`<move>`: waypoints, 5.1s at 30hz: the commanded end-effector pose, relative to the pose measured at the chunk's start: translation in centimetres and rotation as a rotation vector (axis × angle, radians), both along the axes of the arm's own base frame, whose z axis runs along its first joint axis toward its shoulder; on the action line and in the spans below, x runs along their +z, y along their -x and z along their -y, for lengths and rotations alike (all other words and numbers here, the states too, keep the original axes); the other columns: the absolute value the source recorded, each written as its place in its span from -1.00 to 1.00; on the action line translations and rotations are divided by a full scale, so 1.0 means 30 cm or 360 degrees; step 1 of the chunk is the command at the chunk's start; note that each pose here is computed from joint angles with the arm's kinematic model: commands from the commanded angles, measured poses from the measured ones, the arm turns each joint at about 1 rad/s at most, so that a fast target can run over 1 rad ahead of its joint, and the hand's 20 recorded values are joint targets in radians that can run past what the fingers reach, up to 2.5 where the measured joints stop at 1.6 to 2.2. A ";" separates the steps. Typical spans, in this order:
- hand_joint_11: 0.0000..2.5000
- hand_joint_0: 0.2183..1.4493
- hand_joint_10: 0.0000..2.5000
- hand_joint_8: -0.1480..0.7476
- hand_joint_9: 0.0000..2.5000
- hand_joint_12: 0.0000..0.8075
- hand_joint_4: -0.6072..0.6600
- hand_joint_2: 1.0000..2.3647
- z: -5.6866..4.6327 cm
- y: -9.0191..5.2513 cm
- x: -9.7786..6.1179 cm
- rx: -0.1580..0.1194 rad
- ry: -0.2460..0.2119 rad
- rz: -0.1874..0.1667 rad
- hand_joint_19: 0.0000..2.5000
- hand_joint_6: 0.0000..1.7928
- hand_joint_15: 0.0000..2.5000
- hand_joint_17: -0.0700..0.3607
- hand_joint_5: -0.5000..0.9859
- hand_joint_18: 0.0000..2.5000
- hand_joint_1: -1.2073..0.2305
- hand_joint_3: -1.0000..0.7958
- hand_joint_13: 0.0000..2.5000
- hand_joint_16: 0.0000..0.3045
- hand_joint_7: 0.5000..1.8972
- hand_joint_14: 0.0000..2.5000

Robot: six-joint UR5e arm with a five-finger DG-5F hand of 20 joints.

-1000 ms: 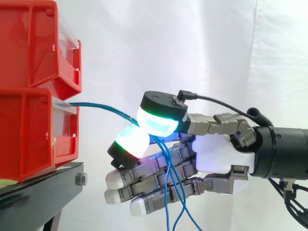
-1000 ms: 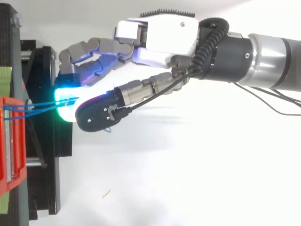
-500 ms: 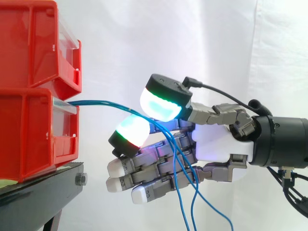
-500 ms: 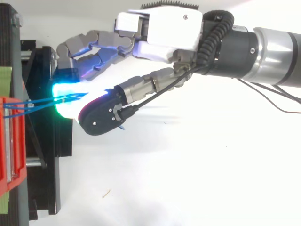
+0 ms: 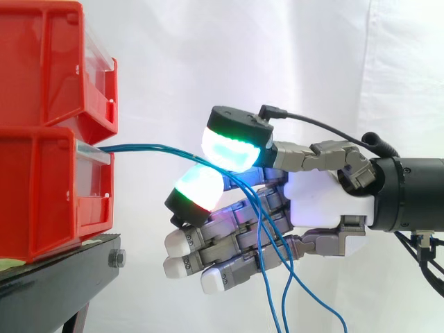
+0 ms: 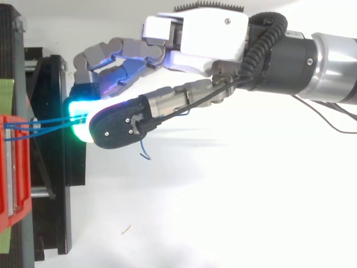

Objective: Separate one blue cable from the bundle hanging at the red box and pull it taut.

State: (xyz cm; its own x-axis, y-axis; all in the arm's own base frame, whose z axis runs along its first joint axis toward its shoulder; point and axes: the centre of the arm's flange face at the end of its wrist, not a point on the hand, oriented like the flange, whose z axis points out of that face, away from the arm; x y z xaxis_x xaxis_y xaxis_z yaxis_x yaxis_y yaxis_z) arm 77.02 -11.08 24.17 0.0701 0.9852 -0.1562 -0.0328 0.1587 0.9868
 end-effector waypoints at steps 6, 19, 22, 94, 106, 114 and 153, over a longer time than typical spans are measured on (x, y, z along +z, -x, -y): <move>-0.74 -0.27 -1.00 0.17 -0.39 0.00 0.34 -0.99 -0.003 0.001 -0.001 0.0002 0.0004 -0.0004 -0.83 -0.28 -0.88 -0.11 -0.50 -0.48 -0.34 -0.02 -0.56 -0.65 -0.12 -1.00; -0.61 -0.31 -0.99 0.11 -0.42 -0.04 0.32 -1.00 -0.037 0.026 -0.037 0.0024 0.0035 -0.0134 -0.81 -0.02 -0.86 -0.17 -0.62 -0.50 -0.45 -0.44 -0.57 -0.68 -0.39 -1.00; -0.60 -0.46 -0.99 0.13 -0.41 -0.02 0.33 -1.00 -0.055 0.037 -0.056 0.0034 0.0035 -0.0173 -0.81 -0.03 -0.86 -0.15 -0.60 -0.49 -0.37 -0.44 -0.57 -0.67 -0.38 -1.00; -0.46 -0.46 -0.99 0.12 -0.35 0.00 0.23 -1.00 -0.071 0.005 0.005 0.0000 0.0059 -0.0049 -0.79 0.00 -0.83 -0.12 -0.56 -0.41 -0.62 -0.44 -0.55 -0.65 -0.19 -0.99; -0.48 -0.64 -0.99 0.20 -0.33 0.10 0.28 -1.00 -0.071 0.003 0.003 -0.0002 0.0058 -0.0044 -0.79 -0.04 -0.83 -0.03 -0.55 -0.39 -0.34 -0.44 -0.54 -0.60 -0.27 -0.99; -0.50 -0.54 -0.99 0.17 -0.32 0.05 0.26 -1.00 -0.071 0.004 0.001 -0.0002 0.0058 -0.0044 -0.75 -0.06 -0.82 -0.07 -0.55 -0.42 0.00 -0.44 -0.55 -0.62 -0.25 -0.99; -0.54 -0.41 -0.99 0.19 -0.41 0.09 0.23 -0.99 -0.070 0.001 0.004 -0.0006 0.0069 -0.0030 -0.75 -0.07 -0.87 -0.01 -0.56 -0.58 -0.08 -0.24 -0.71 -0.59 -0.19 -1.00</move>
State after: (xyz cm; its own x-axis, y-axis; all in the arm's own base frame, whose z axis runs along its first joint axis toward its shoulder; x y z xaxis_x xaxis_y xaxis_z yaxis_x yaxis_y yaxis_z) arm 76.98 -8.97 24.30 0.0695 0.9776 -0.1989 -0.0128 0.2002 0.9797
